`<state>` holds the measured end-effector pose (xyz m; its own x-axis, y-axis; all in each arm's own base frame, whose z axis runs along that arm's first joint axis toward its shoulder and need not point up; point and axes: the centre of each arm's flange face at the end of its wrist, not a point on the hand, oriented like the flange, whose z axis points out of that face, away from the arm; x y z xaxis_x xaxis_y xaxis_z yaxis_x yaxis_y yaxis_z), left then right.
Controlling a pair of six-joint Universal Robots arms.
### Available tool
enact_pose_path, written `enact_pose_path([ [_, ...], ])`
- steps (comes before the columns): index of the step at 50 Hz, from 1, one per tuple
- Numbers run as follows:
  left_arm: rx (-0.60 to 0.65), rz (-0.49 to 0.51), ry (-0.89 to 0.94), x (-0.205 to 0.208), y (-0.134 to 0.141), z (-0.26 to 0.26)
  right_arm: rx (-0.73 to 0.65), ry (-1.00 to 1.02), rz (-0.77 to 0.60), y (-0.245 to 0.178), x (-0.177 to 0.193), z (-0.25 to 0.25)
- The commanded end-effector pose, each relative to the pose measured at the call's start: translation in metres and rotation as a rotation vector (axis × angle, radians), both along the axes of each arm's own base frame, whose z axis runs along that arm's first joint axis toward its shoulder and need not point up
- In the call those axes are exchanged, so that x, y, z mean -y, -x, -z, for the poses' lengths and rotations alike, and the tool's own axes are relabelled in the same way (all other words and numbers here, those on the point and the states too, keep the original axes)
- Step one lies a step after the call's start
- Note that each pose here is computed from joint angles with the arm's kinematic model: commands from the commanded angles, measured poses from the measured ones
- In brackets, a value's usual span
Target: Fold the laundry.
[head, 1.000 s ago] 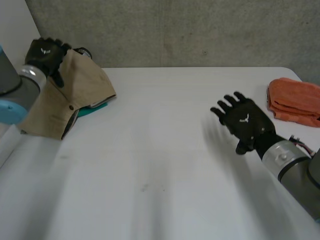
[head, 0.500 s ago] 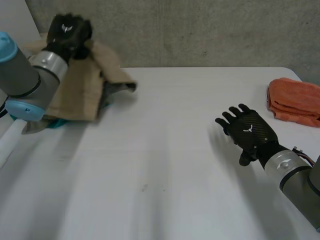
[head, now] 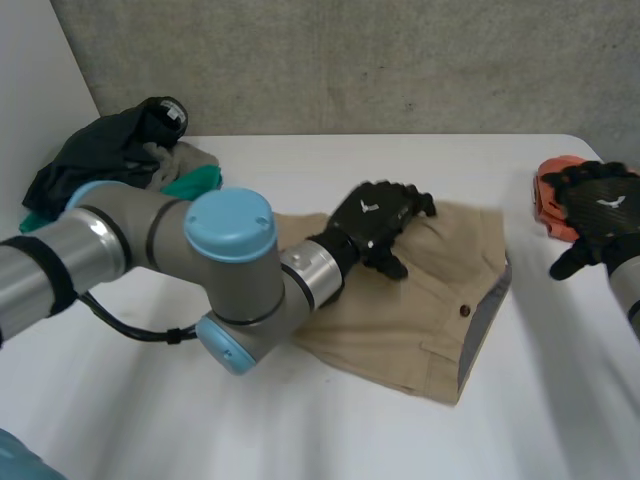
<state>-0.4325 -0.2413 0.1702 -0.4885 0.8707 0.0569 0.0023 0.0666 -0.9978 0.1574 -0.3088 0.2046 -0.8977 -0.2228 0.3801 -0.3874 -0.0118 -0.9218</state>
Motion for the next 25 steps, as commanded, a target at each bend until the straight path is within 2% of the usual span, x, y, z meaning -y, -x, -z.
enact_pose_path([
  [1, -0.019, -0.013, 0.031, -0.002, -0.008, -0.034, 0.008, -0.021, 0.073, 0.021, 0.012, -0.008],
  [9, -0.020, -0.192, 0.147, 0.033, -0.076, -0.096, -0.005, -0.008, 0.053, 0.018, -0.001, -0.045],
  [14, 0.063, -0.270, 0.198, 0.048, -0.107, -0.094, 0.002, -0.103, 0.033, 0.011, -0.027, -0.050],
  [18, 0.200, -0.348, 0.199, 0.068, -0.139, -0.076, 0.011, -0.219, -0.054, -0.011, -0.065, -0.048],
  [19, 0.271, -0.369, 0.201, 0.074, -0.151, -0.068, 0.016, -0.249, -0.080, -0.018, -0.073, -0.044],
  [25, 0.523, -0.368, 0.165, 0.093, -0.179, -0.015, 0.026, -0.446, -0.267, -0.063, -0.128, -0.003],
])
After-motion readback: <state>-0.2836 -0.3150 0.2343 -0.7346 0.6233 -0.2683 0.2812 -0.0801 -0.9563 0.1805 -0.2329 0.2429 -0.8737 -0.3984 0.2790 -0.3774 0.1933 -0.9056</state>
